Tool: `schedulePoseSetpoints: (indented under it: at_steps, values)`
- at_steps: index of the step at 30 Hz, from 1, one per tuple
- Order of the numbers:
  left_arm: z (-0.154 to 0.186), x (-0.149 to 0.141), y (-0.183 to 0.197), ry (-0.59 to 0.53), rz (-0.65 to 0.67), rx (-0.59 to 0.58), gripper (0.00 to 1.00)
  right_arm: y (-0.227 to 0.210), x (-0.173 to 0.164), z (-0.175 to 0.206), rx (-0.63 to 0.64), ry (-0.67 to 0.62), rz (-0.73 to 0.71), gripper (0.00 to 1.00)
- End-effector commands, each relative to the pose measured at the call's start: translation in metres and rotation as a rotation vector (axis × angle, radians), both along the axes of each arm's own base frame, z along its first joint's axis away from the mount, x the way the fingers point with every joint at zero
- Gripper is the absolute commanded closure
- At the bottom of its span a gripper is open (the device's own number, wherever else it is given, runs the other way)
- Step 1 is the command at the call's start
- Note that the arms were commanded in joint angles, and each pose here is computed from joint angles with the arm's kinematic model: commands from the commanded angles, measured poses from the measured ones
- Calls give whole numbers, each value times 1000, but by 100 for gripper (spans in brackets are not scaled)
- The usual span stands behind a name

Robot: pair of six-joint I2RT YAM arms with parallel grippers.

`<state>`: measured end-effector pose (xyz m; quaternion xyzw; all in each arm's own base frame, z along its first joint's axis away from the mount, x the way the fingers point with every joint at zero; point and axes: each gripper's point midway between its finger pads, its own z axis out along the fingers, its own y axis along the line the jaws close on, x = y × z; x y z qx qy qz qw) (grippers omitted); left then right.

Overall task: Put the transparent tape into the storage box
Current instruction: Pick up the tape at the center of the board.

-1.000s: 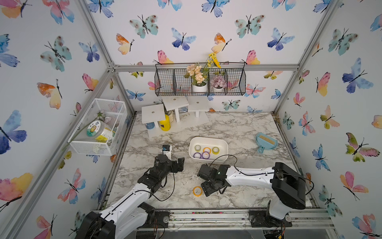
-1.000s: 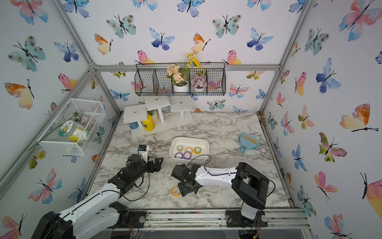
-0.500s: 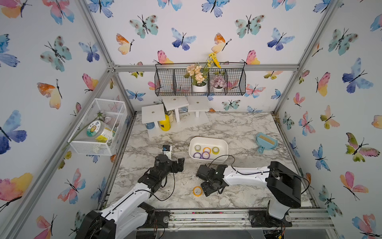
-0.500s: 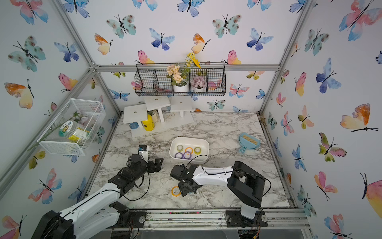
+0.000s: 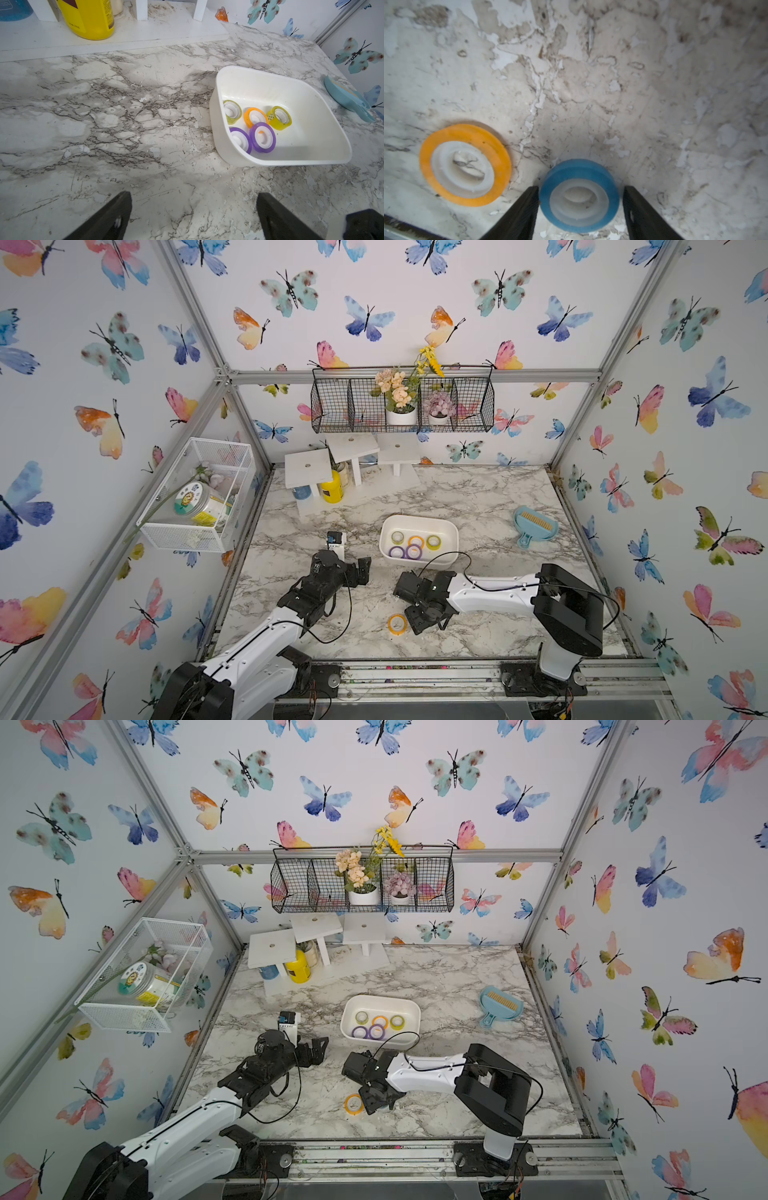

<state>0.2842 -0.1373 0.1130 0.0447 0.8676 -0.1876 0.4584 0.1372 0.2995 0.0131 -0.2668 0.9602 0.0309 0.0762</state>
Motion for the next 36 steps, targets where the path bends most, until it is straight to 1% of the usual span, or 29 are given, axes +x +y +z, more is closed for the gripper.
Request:
schedulePoseSetpoints:
  at_steps: [1,12,18,26,31,36]
  values:
    - [3,3,1,-15,6,6,1,-10,-3,-7,-58,8,-2,31]
    - [3,3,1,-16,5,5,1,-13,-4,-7,-69,14,-10,36]
    - [3,3,2,-16,7,6,1,-12,-4,1,-52,11,-13,37]
    - [3,3,1,-16,6,6,1,-11,4,19,-51,-26,-10,39]
    - [3,3,1,-17,6,5,1,-10,14,38,-20,-52,-1,39]
    - [3,3,1,-17,5,6,1,-18,46,64,30,-95,-40,40]
